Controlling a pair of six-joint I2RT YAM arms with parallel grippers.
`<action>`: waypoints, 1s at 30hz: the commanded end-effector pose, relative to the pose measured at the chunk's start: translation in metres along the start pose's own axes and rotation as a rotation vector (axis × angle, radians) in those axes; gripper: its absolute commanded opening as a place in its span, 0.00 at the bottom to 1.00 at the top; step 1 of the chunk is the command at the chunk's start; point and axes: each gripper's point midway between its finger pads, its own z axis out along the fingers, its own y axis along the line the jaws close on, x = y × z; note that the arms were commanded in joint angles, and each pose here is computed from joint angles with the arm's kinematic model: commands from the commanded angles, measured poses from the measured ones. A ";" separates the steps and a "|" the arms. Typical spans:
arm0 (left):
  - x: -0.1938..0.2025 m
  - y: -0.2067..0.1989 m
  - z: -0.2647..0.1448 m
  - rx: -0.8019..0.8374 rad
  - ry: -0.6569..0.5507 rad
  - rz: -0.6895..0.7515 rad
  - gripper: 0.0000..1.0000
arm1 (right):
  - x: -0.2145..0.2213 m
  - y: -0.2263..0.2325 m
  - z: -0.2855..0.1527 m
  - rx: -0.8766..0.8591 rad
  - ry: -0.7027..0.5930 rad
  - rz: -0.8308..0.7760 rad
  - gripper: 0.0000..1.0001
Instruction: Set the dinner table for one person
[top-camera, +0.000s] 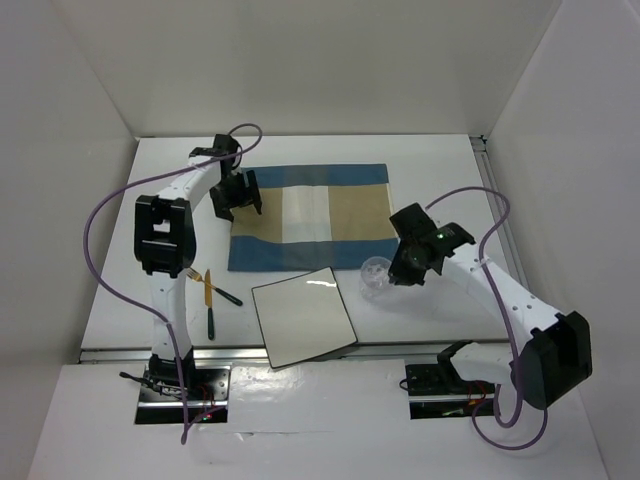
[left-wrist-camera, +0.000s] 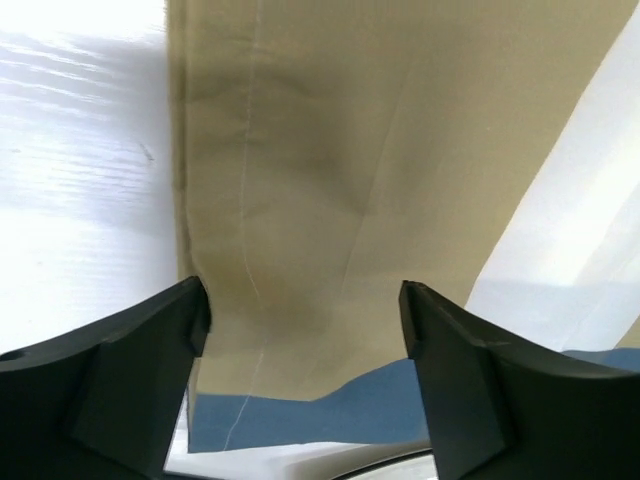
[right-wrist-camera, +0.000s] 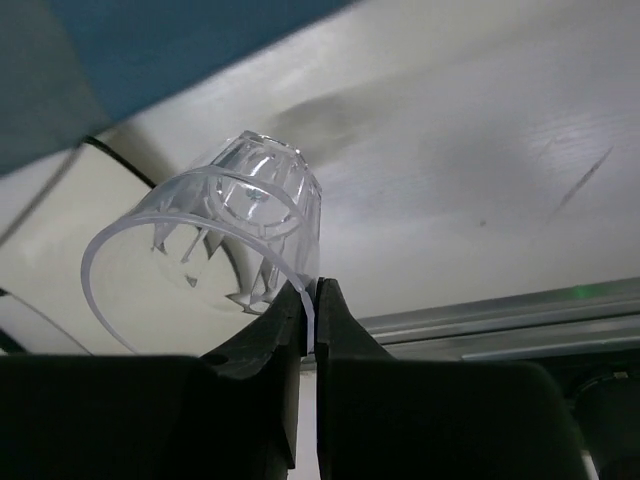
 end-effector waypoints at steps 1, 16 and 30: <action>-0.010 0.009 -0.024 -0.069 -0.039 0.011 0.95 | -0.048 0.021 -0.048 -0.051 -0.187 -0.001 0.00; -0.007 0.007 -0.150 -0.049 -0.245 -0.011 0.96 | -0.256 0.118 -0.006 -0.129 -0.474 -0.065 0.00; 0.110 -0.022 -0.191 0.180 -0.192 0.066 0.87 | -0.325 0.139 0.078 -0.093 -0.469 -0.054 0.00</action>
